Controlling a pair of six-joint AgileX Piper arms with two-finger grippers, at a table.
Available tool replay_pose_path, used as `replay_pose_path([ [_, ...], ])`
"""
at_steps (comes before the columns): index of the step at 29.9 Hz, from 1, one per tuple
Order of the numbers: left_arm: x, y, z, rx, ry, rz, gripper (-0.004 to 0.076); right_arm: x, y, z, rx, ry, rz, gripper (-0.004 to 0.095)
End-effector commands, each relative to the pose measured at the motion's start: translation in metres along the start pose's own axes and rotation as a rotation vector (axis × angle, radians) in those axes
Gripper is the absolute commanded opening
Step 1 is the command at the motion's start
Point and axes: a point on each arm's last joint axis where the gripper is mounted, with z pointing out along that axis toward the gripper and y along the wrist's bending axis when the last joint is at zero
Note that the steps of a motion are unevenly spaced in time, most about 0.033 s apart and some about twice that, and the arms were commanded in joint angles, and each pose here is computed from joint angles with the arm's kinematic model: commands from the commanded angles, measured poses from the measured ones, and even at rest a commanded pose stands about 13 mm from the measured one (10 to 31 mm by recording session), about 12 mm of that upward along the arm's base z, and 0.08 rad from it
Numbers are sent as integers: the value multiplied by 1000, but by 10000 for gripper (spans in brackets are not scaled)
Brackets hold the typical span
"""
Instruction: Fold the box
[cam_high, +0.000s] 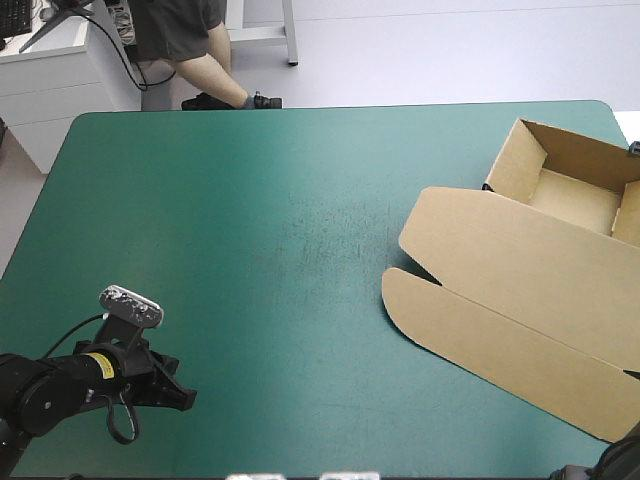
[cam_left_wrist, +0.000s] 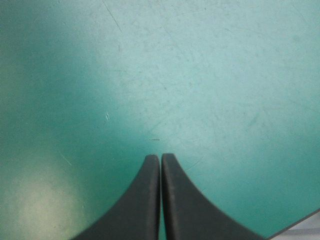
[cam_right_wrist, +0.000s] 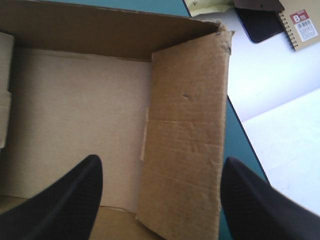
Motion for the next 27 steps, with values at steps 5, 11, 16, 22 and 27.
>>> replay_pose_path([
  [5,-8,-1,-6,8,-68,-8,-8,-3,17,-72,-121,-173,-23,103],
  [11,-8,-1,-6,8,-68,-10,-8,3,50,-92,-214,-182,-137,2],
  [16,-9,-1,-6,7,-72,-10,-8,15,90,-111,-275,-188,-259,2],
  [22,-10,-1,-6,6,-86,-10,-8,41,125,-128,-317,-167,-380,1],
  [27,-10,-2,-6,12,-86,-15,-8,72,131,-136,-341,-160,-407,1],
])
